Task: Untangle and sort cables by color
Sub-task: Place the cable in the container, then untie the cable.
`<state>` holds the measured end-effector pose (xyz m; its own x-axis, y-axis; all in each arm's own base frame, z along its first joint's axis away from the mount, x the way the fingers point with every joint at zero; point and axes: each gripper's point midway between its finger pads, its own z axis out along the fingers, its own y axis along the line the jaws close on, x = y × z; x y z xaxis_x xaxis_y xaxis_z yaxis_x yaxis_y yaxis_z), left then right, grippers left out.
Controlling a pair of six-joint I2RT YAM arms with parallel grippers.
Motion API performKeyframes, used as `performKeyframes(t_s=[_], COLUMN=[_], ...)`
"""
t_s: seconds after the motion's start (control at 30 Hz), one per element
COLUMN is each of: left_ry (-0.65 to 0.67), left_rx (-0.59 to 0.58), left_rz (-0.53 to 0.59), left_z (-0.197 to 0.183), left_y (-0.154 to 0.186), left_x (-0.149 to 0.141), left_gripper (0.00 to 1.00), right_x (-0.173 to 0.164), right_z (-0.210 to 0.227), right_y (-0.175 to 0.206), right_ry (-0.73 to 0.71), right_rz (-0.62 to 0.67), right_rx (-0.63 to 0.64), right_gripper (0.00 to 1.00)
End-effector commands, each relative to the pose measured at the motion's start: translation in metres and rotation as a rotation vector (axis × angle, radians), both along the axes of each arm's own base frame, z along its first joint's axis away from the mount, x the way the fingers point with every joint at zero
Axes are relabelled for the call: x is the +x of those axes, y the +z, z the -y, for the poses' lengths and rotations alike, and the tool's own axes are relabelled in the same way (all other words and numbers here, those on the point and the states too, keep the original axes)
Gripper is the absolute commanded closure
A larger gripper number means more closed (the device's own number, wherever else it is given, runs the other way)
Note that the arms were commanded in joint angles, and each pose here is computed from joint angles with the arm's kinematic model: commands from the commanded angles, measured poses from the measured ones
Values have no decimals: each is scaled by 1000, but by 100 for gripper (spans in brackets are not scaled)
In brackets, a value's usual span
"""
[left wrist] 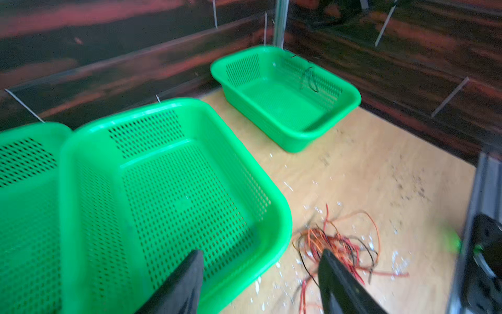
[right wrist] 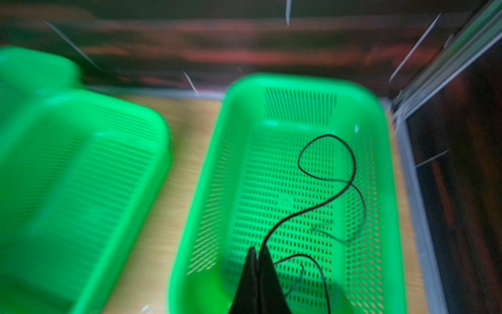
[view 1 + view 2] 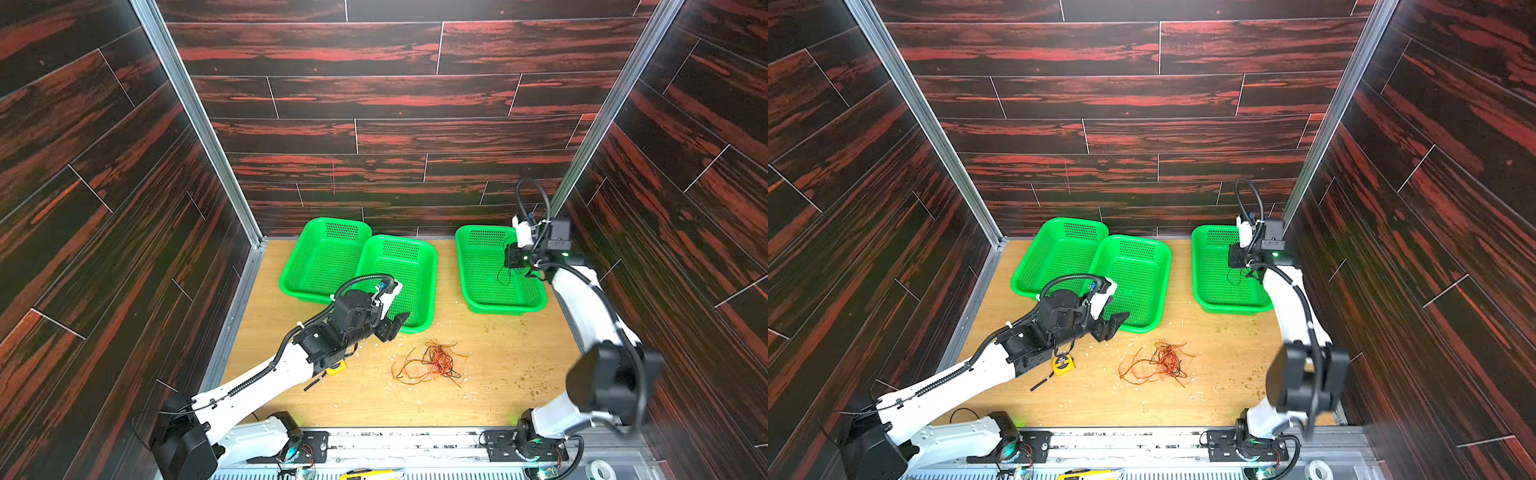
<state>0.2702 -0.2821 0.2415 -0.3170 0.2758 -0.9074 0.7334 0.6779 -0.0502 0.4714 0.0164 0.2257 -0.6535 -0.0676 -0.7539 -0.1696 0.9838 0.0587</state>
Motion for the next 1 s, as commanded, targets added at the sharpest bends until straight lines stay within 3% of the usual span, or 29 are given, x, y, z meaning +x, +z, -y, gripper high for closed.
performKeyframes(t_s=[0.0, 0.07, 0.17, 0.23, 0.4, 0.6, 0.77, 0.97], left_ry=[-61, -77, -97, -116, -201, -311, -291, -289], left_rx=[35, 43, 56, 58, 84, 151, 172, 242], left_rz=[-27, -38, -58, -71, -91, -112, -229, -334], left_z=[1, 2, 4, 7, 22, 56, 84, 101], left_y=[-5, -6, -11, -13, -24, -38, -53, -75], left_x=[-12, -15, -18, -20, -30, -42, -36, -44], left_gripper=[31, 31, 32, 32, 35, 40, 48, 49], right_x=[18, 19, 13, 5, -27, -74, -108, -137], right_z=[1, 6, 3, -4, -15, -16, -15, -15], right_y=[-27, -43, -38, -15, 18, 20, 24, 24], right_ry=[12, -16, -9, 14, 38, -11, -50, -65], right_rz=[-8, -49, -21, 41, 69, 34, 23, -8], right_rx=[1, 12, 32, 59, 104, 119, 152, 158], right_gripper=[80, 60, 45, 39, 35, 32, 30, 30])
